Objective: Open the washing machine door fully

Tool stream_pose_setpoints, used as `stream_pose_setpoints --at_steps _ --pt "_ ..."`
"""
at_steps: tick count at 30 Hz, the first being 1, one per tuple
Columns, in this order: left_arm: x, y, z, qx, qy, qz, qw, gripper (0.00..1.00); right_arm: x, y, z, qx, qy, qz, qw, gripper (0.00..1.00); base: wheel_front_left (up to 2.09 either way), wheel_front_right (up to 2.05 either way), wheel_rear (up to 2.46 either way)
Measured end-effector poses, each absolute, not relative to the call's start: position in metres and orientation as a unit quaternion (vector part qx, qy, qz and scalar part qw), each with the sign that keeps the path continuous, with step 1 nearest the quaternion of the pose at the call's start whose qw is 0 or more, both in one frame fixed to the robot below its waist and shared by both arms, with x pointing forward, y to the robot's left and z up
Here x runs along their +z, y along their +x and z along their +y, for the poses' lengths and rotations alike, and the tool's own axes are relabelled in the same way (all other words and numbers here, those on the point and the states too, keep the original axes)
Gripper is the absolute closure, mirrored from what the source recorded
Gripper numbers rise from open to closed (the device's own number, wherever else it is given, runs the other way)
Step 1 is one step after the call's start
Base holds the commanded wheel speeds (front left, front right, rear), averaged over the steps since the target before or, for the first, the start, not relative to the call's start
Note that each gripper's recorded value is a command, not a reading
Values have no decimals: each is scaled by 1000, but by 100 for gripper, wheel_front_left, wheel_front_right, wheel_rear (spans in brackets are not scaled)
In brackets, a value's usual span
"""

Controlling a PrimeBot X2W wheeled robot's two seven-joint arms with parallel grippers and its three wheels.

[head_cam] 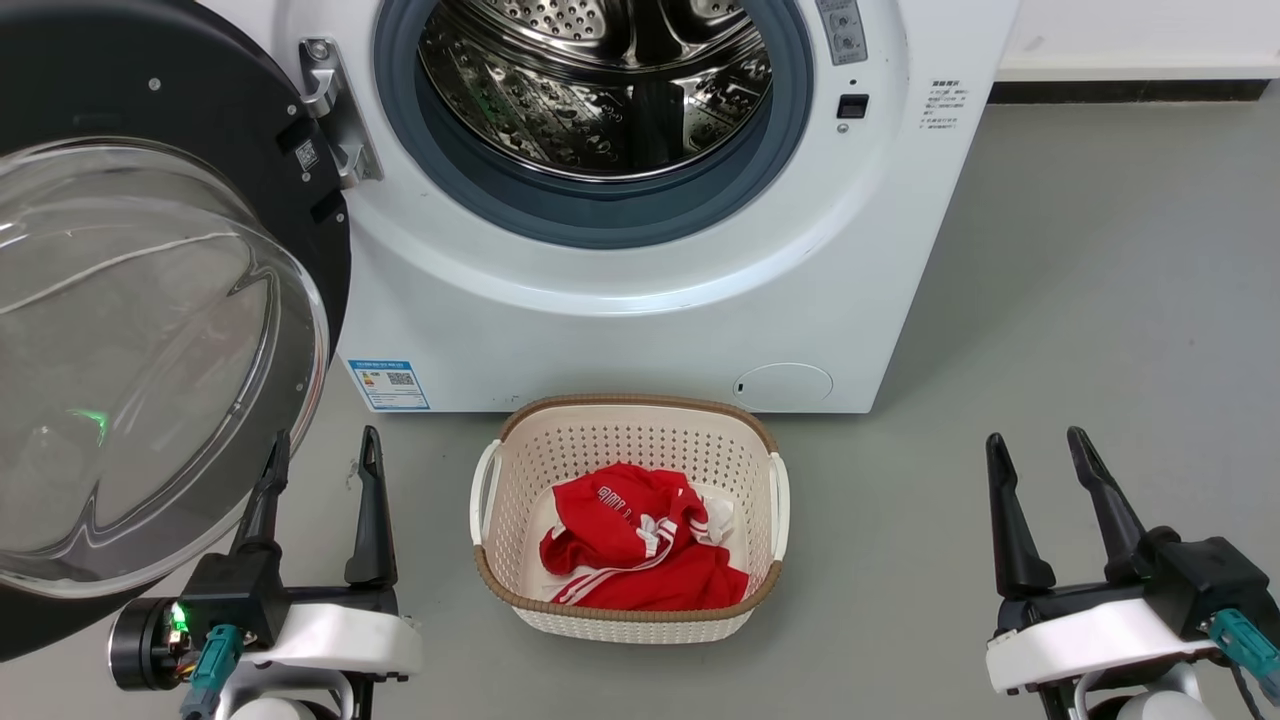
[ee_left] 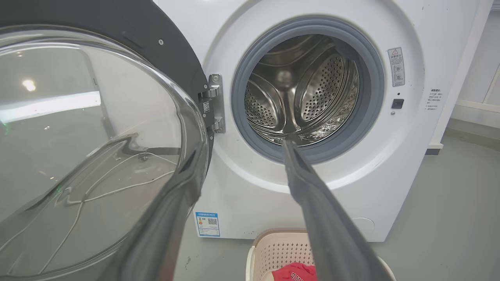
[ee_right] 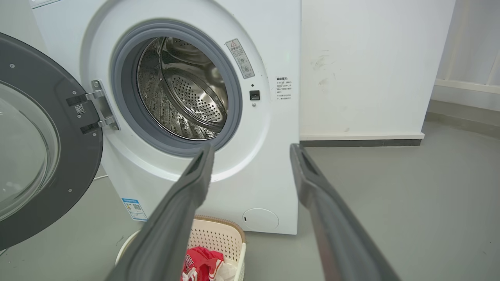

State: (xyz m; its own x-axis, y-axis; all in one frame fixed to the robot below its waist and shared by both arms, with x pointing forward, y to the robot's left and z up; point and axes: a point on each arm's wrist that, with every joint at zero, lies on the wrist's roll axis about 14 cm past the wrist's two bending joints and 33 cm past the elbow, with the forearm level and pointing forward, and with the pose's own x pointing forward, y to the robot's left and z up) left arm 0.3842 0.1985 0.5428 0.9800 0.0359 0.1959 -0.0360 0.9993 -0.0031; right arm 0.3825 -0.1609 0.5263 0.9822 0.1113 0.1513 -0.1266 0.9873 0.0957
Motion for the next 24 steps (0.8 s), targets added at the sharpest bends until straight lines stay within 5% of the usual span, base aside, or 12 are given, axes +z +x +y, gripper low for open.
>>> stream_pose_setpoints --at_steps 10,11,24 --pt "550 387 195 4 0 -109 994 0 523 381 -162 58 58 -68 994 0 0 0 0" --pt "549 387 195 4 -3 -109 994 100 522 381 -162 58 58 -67 994 100 0 0 0" --pt "518 383 204 27 -106 -48 993 100 501 376 -170 35 154 -27 987 100 0 0 0"
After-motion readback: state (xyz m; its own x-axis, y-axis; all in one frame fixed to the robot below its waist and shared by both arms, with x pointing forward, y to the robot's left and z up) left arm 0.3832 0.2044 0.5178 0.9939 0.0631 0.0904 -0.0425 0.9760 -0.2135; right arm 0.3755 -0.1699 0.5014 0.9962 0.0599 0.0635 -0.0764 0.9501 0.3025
